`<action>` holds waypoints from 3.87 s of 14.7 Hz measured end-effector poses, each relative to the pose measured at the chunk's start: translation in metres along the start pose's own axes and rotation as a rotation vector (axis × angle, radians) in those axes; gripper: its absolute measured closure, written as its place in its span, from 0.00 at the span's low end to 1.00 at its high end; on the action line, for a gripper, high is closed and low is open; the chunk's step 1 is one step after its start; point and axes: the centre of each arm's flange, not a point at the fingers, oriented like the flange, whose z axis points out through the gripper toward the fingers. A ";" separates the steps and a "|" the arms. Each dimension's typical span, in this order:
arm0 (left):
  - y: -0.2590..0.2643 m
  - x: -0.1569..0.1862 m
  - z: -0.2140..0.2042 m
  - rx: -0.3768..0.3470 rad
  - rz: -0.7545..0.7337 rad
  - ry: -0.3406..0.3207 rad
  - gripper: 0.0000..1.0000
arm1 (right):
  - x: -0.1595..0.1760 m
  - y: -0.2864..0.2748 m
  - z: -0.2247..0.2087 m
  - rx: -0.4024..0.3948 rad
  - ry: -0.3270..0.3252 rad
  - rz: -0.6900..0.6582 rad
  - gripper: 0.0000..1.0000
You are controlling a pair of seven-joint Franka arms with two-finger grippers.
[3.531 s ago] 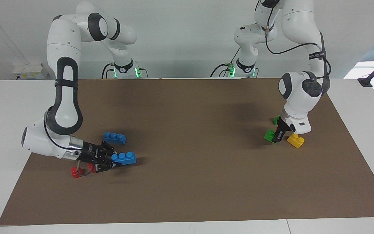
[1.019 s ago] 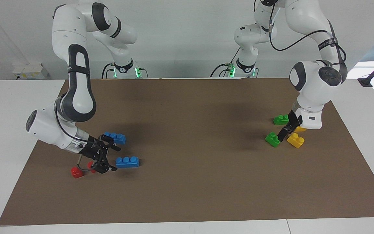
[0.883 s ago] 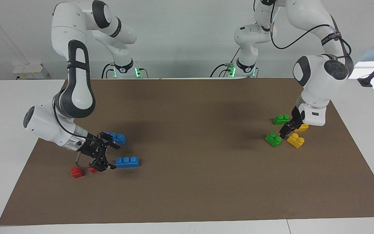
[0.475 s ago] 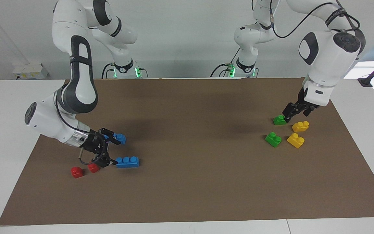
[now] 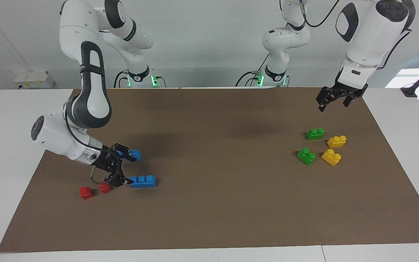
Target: Remove green block with left arm and hold with right
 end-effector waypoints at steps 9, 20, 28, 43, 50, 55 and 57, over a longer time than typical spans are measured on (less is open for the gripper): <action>0.021 -0.013 -0.004 -0.017 0.081 -0.029 0.00 | -0.003 0.001 0.008 0.002 0.008 0.013 0.00; 0.011 -0.011 -0.005 -0.085 0.054 -0.034 0.00 | -0.045 0.024 -0.032 -0.074 -0.017 0.108 0.00; 0.011 -0.011 -0.006 -0.086 0.056 -0.032 0.00 | -0.029 0.053 -0.045 -0.163 0.009 0.138 0.00; 0.009 -0.011 -0.008 -0.087 0.052 -0.028 0.00 | -0.043 0.074 -0.148 -0.108 0.198 -0.427 0.00; 0.009 -0.011 -0.008 -0.087 0.052 -0.028 0.00 | -0.096 0.127 -0.229 -0.271 0.337 -1.028 0.00; 0.009 -0.011 -0.008 -0.087 0.051 -0.027 0.00 | -0.099 0.148 -0.248 -0.376 0.306 -1.293 0.00; 0.009 -0.011 -0.008 -0.087 0.051 -0.027 0.00 | -0.100 0.148 -0.247 -0.378 0.305 -1.299 0.00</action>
